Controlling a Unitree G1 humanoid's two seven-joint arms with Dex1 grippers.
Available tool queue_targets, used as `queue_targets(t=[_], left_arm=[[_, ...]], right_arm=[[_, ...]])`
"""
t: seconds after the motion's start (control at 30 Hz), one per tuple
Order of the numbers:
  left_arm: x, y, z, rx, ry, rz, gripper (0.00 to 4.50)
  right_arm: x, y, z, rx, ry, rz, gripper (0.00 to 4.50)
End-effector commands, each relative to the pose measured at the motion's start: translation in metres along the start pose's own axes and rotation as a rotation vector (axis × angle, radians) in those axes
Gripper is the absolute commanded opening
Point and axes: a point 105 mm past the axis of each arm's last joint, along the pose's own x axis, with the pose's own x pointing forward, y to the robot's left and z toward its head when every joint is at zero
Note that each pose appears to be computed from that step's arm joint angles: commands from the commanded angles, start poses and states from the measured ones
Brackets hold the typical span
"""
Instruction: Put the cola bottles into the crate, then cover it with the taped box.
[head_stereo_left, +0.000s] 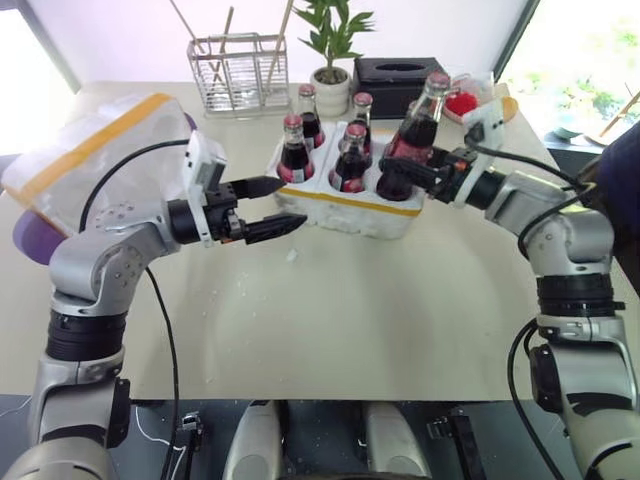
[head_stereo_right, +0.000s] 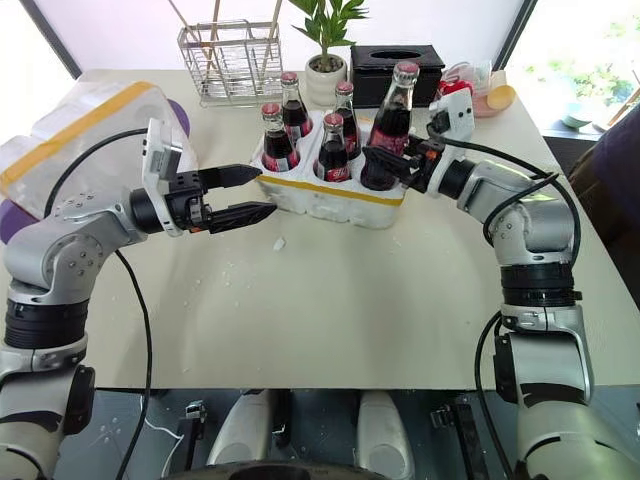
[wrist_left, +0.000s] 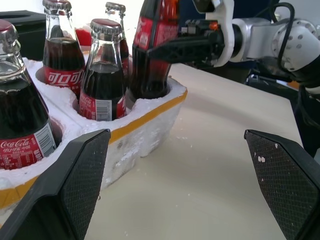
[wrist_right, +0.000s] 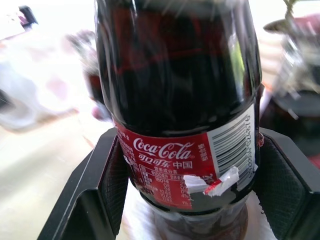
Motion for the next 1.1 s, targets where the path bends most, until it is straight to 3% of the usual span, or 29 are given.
queue_targets(t=[0.03, 0.07, 0.13, 0.2, 0.43, 0.57, 0.77, 0.83, 0.93, 1.1], left_arm=[[-0.004, -0.006, 0.022, 0.07, -0.033, -0.014, 4.5], [-0.005, -0.006, 0.023, 0.072, -0.034, -0.011, 4.5], [-0.008, -0.005, 0.024, 0.078, -0.032, 0.001, 4.5], [-0.012, -0.005, 0.025, 0.08, -0.027, 0.01, 4.5], [-0.047, -0.008, 0.031, 0.1, 0.038, 0.063, 4.5], [-0.13, -0.011, 0.067, 0.097, 0.131, 0.206, 4.5], [-0.242, -0.011, 0.075, 0.024, 0.372, 0.489, 4.5], [-0.264, -0.014, 0.073, 0.009, 0.441, 0.537, 4.5], [-0.319, -0.002, 0.056, 0.005, 0.649, 0.702, 4.5], [-0.344, 0.022, 0.046, 0.029, 0.763, 0.784, 4.5]], right_arm=[[0.002, 0.001, 0.005, -0.064, -0.036, 0.002, 2.82], [0.003, 0.0, -0.002, -0.044, -0.02, -0.004, 2.82], [0.005, -0.001, -0.016, -0.019, 0.012, -0.013, 3.92], [0.006, -0.002, -0.021, -0.014, 0.018, -0.021, 4.43], [-0.016, 0.0, -0.006, -0.071, 0.006, 0.001, 4.43], [-0.077, 0.008, 0.065, -0.165, -0.042, 0.095, 4.43], [-0.118, 0.023, 0.106, -0.239, -0.019, 0.193, 4.43], [-0.122, 0.026, 0.112, -0.242, -0.025, 0.21, 4.43], [-0.124, 0.03, 0.115, -0.257, -0.034, 0.222, 4.43], [-0.119, 0.047, 0.108, -0.246, -0.034, 0.327, 4.43]])
